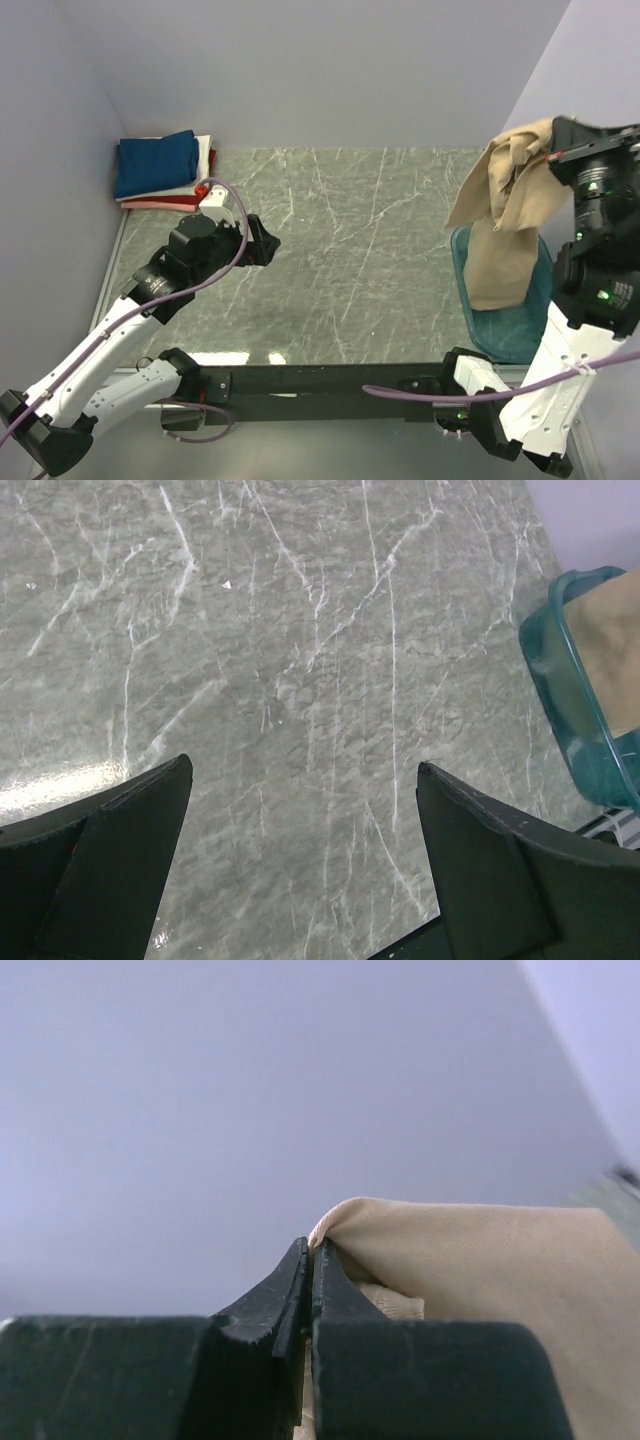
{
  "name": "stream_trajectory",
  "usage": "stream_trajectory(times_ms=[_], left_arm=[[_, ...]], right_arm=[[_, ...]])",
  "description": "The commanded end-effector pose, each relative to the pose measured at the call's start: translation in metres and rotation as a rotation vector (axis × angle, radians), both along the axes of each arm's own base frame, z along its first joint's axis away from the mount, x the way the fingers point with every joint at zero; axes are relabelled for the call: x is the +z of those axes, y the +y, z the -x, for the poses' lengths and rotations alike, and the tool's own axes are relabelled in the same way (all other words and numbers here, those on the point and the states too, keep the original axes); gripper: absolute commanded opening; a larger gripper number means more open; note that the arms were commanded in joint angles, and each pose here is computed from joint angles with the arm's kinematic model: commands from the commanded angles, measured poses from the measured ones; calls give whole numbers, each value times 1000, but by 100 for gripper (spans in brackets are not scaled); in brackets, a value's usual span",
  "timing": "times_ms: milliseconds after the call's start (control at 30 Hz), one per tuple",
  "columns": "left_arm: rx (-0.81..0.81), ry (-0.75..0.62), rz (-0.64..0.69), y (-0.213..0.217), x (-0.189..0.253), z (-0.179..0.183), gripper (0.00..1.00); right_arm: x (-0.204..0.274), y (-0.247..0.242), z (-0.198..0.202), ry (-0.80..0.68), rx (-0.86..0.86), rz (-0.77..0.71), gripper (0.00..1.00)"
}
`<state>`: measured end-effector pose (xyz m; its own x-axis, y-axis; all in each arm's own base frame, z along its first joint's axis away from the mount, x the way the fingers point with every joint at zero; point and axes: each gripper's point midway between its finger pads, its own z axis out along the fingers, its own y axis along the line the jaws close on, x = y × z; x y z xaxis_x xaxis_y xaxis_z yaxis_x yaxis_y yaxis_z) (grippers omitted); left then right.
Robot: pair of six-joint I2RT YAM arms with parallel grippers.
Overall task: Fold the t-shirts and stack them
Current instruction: Move the tshirt to the center of the board
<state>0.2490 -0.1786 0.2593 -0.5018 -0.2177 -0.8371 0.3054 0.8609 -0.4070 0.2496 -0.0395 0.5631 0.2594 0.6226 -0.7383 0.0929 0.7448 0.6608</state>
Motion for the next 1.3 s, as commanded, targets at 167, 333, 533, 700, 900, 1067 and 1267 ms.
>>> stream_trajectory(times_ms=[167, 333, 533, 700, 900, 1067, 1267], left_arm=[[51, -92, 60, 8, 36, -2, 100], [68, -100, 91, 10, 39, -1, 99], [93, -87, 119, 12, 32, -1, 99], [133, -77, 137, 19, 28, 2, 99], [227, -88, 131, 38, 27, 1, 100], [276, -94, 135, 46, 28, -1, 99], [275, -90, 132, 41, 25, -7, 99]], right_arm=[[141, 70, 36, -434, 374, -19, 0], [180, 90, 50, -589, 517, -70, 0], [170, 130, 21, -567, 668, -145, 0], [140, 190, -42, -447, 779, -179, 0], [112, 277, -89, -337, 928, -196, 0], [102, 300, -96, -309, 978, -191, 0], [42, 248, -109, -226, 894, -179, 0]])
